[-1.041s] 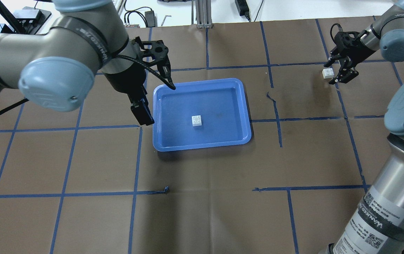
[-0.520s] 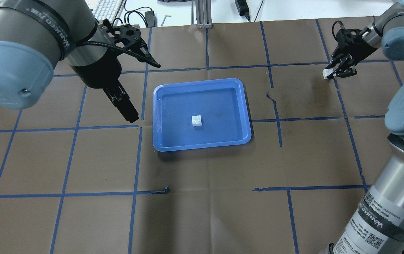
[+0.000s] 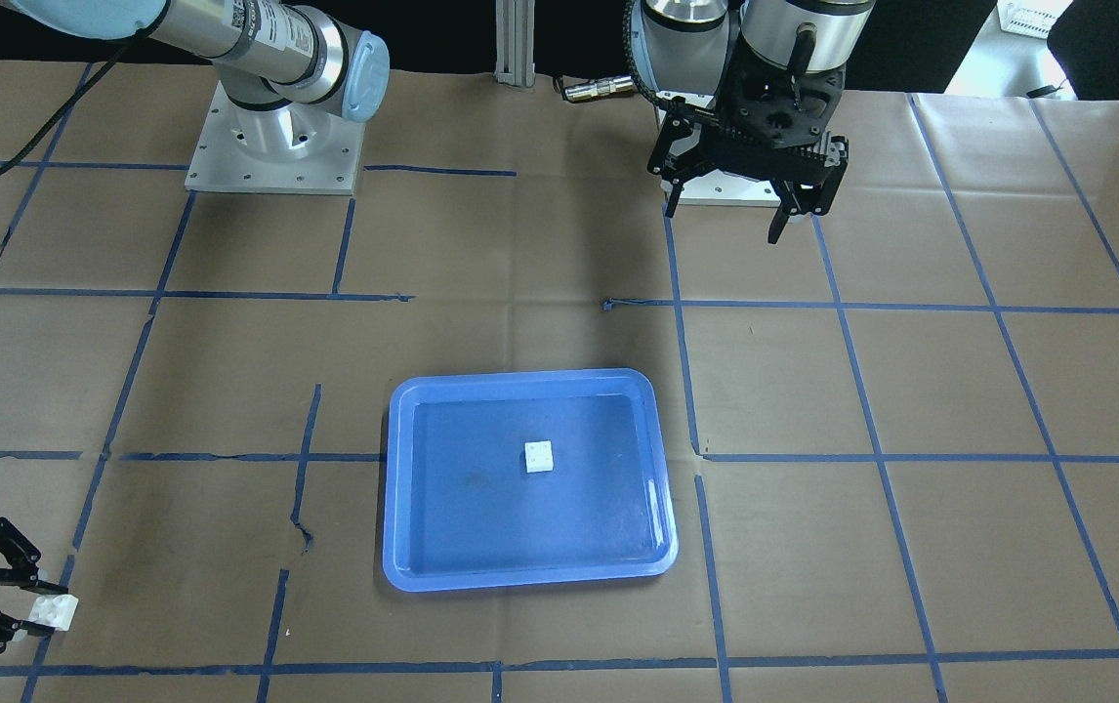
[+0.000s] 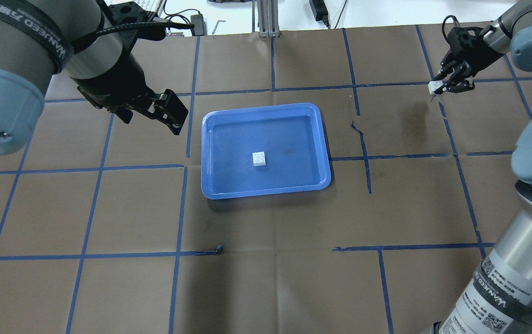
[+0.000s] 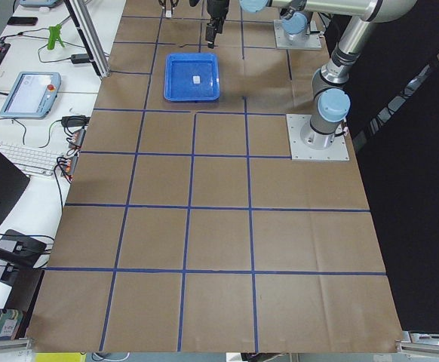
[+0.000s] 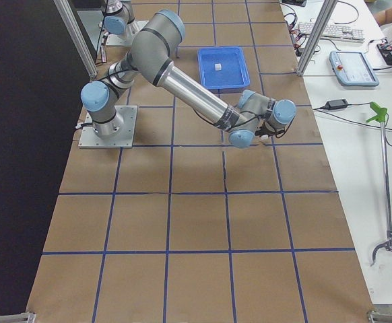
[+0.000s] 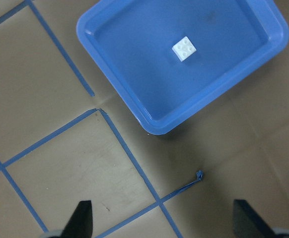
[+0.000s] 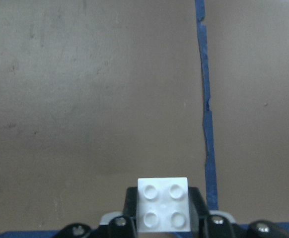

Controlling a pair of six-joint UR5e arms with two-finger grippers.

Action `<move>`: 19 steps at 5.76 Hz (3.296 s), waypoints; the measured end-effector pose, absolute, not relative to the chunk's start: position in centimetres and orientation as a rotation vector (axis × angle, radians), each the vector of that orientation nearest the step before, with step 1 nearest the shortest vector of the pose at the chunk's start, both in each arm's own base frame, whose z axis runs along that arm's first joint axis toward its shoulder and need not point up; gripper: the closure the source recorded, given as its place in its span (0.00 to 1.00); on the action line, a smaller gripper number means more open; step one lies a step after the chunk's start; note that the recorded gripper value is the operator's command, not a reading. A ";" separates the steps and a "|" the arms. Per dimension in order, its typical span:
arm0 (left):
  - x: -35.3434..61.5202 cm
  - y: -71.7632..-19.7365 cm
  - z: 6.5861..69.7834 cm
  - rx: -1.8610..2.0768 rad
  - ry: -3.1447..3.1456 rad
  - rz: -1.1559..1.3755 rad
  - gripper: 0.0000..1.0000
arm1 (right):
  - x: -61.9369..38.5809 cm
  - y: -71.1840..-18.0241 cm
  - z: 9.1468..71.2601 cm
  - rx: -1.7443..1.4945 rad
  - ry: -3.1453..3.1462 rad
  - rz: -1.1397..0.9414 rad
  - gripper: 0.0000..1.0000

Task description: Assemble white blocks and place on blue tray

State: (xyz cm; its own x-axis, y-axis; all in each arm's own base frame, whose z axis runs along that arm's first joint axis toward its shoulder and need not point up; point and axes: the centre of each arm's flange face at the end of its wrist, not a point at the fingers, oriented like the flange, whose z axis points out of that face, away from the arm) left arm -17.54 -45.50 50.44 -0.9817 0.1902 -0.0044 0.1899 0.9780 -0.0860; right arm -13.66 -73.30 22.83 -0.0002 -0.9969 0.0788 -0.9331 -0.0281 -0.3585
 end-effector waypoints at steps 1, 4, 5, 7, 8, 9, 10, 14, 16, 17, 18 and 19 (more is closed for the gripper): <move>-17.1 -45.4 50.7 -0.119 -3.165 0.155 0.01 | -11.3 -72.9 24.6 -2.054 1.990 -0.513 0.75; -15.6 -45.7 51.0 0.059 -3.175 0.158 0.01 | 4.2 -69.6 26.6 -1.993 1.839 -0.537 0.75; -15.2 -45.8 51.1 0.074 -3.168 0.161 0.01 | 9.9 -68.0 26.3 -1.967 1.829 -0.533 0.75; -15.0 -45.9 50.9 0.091 -3.164 0.167 0.01 | 19.7 -65.3 24.7 -1.935 1.876 -0.552 0.75; -15.0 -45.9 50.9 0.093 -3.164 0.169 0.01 | 23.0 -63.7 23.5 -1.926 1.892 -0.568 0.75; -15.0 -45.9 50.9 0.094 -3.163 0.171 0.01 | 25.1 -62.2 21.6 -1.922 1.898 -0.584 0.75; -15.0 -45.9 51.0 0.094 -3.163 0.172 0.01 | 26.5 -61.0 19.7 -1.912 1.905 -0.585 0.75; -14.9 -45.5 51.2 0.089 -3.163 0.158 0.01 | 27.4 -58.2 16.7 -1.873 1.924 -0.515 0.76; -14.6 -45.6 51.6 0.087 -3.162 0.108 0.01 | 28.5 -57.3 16.6 -1.885 1.908 -0.500 0.76; -14.3 -45.9 51.9 0.096 -3.160 0.096 0.01 | 29.0 -57.0 16.5 -1.889 1.904 -0.494 0.76; -14.0 -46.0 52.0 0.103 -3.157 0.094 0.01 | 29.2 -56.9 16.5 -1.889 1.903 -0.489 0.76; -14.0 -46.1 52.0 0.105 -3.155 0.093 0.01 | 29.2 -56.7 16.3 -1.889 1.902 -0.487 0.76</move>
